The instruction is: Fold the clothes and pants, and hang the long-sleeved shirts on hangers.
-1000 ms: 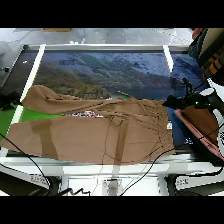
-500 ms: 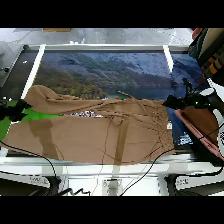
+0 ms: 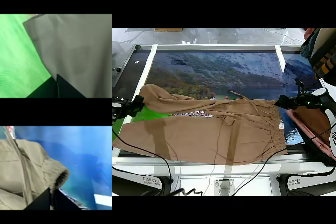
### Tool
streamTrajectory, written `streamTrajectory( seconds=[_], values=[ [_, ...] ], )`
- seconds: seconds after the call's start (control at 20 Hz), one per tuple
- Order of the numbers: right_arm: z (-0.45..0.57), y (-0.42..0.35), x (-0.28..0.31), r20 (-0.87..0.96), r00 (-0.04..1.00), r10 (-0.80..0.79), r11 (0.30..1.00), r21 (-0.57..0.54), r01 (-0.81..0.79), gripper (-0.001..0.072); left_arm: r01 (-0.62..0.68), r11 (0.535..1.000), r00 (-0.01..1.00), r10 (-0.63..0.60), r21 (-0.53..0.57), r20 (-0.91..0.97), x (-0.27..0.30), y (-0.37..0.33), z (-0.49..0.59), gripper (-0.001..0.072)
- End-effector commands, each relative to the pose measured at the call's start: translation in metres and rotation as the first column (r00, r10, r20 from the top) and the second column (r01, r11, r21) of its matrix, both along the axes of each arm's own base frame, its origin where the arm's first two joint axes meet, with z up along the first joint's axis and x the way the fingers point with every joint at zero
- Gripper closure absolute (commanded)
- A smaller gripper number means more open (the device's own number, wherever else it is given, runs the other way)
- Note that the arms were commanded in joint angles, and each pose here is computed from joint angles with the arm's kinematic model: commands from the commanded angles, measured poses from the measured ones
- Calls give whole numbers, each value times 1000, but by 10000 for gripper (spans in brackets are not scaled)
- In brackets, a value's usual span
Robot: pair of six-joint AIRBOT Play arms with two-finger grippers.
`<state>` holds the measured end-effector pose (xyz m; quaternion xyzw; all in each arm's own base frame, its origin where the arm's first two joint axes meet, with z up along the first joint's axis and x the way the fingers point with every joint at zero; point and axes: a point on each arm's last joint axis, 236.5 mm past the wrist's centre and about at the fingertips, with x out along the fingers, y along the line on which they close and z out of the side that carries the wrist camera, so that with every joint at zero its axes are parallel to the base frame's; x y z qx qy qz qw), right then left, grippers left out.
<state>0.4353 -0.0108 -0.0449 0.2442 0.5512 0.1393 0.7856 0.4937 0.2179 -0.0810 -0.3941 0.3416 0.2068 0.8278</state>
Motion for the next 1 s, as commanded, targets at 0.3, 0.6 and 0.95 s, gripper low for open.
streamTrajectory(
  seconds=[0.3,0.6,0.95],
  values=[
    [12,-2,2,31,1000,-4,1000,-18,4,683,92,855,935,-251,510,252,-13,-1,232,697],
    [13,5,-7,1,1000,27,1000,4,-27,684,60,662,905,-352,747,239,-67,-23,342,697],
    [13,7,-11,-9,999,37,999,12,-37,684,338,804,941,-275,490,-198,-108,-16,199,699]
  ],
)
